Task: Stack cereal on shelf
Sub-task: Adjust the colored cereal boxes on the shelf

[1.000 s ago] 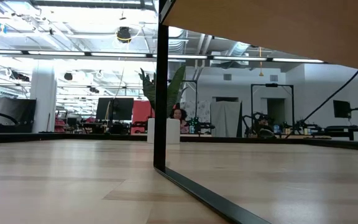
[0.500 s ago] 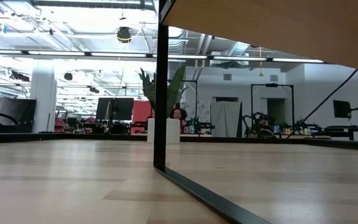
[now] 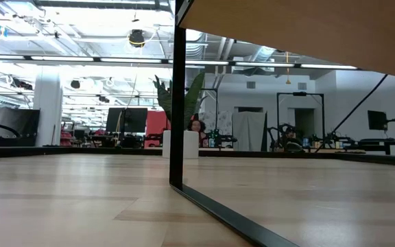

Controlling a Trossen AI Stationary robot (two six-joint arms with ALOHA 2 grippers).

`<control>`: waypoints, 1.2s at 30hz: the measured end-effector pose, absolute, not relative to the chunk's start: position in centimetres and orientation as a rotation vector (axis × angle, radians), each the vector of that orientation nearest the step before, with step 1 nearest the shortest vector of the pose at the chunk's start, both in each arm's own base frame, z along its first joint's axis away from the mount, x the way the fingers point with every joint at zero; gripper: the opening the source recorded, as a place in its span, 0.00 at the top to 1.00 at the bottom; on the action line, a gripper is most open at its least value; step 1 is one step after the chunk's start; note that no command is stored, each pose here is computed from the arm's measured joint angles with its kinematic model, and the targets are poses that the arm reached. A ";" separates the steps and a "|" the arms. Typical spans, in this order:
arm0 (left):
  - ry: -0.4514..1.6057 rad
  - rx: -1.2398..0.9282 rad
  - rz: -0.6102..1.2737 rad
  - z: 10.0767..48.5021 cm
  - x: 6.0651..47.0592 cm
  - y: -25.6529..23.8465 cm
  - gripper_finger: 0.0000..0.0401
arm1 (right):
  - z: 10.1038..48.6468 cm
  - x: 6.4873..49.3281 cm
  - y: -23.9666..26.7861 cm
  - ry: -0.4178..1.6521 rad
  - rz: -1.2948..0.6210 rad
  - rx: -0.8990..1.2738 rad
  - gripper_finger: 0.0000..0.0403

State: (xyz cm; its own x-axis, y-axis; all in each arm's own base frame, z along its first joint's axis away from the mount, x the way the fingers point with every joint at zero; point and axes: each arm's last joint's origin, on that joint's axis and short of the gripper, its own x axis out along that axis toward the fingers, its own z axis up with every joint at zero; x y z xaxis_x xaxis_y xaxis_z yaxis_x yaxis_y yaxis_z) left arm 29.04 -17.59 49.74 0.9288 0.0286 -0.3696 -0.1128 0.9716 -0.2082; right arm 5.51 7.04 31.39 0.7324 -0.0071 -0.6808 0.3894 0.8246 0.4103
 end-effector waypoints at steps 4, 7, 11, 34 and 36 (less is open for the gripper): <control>0.372 -0.229 0.073 49.7 29.1 -17.6 1.00 | 31.6 5.5 7.1 0.723 -0.224 0.581 0.97; 0.363 -0.215 0.072 49.4 29.8 -18.0 1.00 | 32.4 5.5 7.0 0.716 -0.206 0.591 0.97; 0.348 -0.167 0.054 48.6 31.8 -18.3 1.00 | 33.9 5.3 6.7 0.701 -0.158 0.581 0.99; 0.163 -0.146 -0.269 44.5 45.7 -3.2 1.00 | 35.3 5.2 6.3 0.693 -0.141 0.547 0.97; 0.156 -0.174 -0.305 43.0 47.4 -3.2 1.00 | 35.3 5.2 6.3 0.694 -0.139 0.547 0.98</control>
State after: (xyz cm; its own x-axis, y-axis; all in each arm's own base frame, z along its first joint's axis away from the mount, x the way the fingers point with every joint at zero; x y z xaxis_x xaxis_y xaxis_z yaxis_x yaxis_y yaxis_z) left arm 47.38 -3.17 42.98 0.9421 -0.3106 -0.1262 0.2837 0.9392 -0.1932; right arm 5.15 6.29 35.29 0.7660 0.0558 -0.6404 0.2989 0.8511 0.4317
